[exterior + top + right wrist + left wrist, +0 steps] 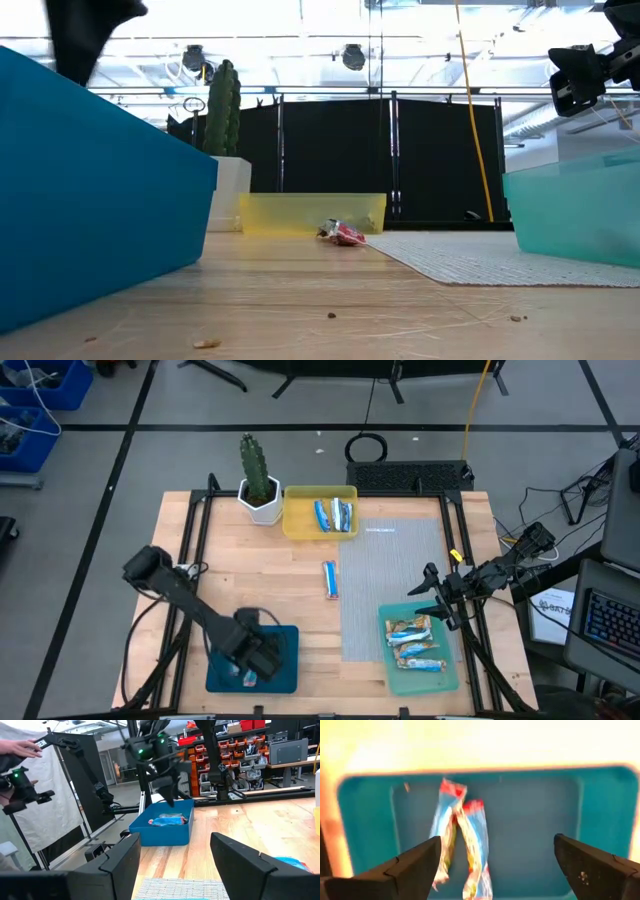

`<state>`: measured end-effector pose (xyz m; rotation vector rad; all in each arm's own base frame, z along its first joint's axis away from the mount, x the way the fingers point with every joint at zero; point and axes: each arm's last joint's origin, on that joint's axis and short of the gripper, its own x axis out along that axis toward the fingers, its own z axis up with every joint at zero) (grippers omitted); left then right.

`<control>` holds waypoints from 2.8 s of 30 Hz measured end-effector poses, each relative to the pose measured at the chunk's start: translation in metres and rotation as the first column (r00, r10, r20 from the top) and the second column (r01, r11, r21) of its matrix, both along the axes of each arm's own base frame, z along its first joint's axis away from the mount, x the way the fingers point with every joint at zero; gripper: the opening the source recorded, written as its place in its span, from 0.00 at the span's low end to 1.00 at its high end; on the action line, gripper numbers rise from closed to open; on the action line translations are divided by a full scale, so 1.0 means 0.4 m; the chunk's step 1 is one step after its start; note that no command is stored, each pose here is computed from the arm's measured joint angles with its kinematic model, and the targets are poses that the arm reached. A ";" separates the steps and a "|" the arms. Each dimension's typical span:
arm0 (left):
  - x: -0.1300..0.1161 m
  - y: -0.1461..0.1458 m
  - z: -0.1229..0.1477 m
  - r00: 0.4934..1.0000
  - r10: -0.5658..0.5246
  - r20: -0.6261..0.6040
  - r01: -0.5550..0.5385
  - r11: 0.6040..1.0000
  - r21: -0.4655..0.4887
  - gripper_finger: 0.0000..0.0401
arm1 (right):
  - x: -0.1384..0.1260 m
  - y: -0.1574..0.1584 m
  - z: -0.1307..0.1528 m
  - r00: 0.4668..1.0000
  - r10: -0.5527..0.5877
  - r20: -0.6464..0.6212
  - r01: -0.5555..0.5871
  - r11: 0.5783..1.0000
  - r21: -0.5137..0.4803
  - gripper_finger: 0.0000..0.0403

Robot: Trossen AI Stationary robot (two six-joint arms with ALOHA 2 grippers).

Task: Pick and place Granola Bars by type
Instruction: Put the red granola bar into the blue bin

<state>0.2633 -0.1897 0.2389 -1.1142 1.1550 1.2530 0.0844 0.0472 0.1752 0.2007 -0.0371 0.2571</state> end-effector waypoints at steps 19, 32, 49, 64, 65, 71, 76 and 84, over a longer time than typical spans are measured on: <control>0.160 0.321 0.042 0.983 0.084 0.164 -0.107 0.985 0.137 0.91 | 0.000 0.000 0.000 1.000 0.000 0.000 0.000 1.000 0.000 0.57; 0.348 0.386 0.030 0.986 -0.005 0.167 -0.012 0.995 0.102 0.91 | 0.000 0.000 0.000 1.000 0.000 0.000 0.000 1.000 0.000 0.58; 0.459 0.447 -0.084 0.989 0.041 0.141 -0.056 0.993 0.107 0.91 | 0.000 0.000 0.000 1.000 0.000 0.000 0.000 1.000 0.000 0.58; 0.452 0.449 -0.170 0.985 0.068 0.161 -0.087 0.990 0.110 0.91 | 0.000 0.000 0.000 1.000 0.000 0.000 0.000 1.000 0.000 0.57; 0.454 0.449 -0.174 0.983 0.069 0.171 -0.088 0.990 0.109 0.91 | 0.000 0.000 0.000 1.000 0.000 0.000 0.000 1.000 0.000 0.57; 0.459 0.448 -0.204 0.972 0.071 0.222 -0.094 0.991 0.092 0.91 | 0.000 0.000 0.000 1.000 0.000 0.000 0.000 1.000 0.000 0.56; 0.453 0.447 -0.216 0.975 0.072 0.208 -0.092 0.992 0.087 0.91 | 0.000 0.000 0.000 1.000 0.000 0.000 0.000 1.000 0.000 0.57; 0.446 0.447 -0.226 0.977 0.081 0.196 -0.100 0.991 0.088 0.91 | 0.000 0.000 0.000 1.000 0.000 0.000 0.000 1.000 0.000 0.56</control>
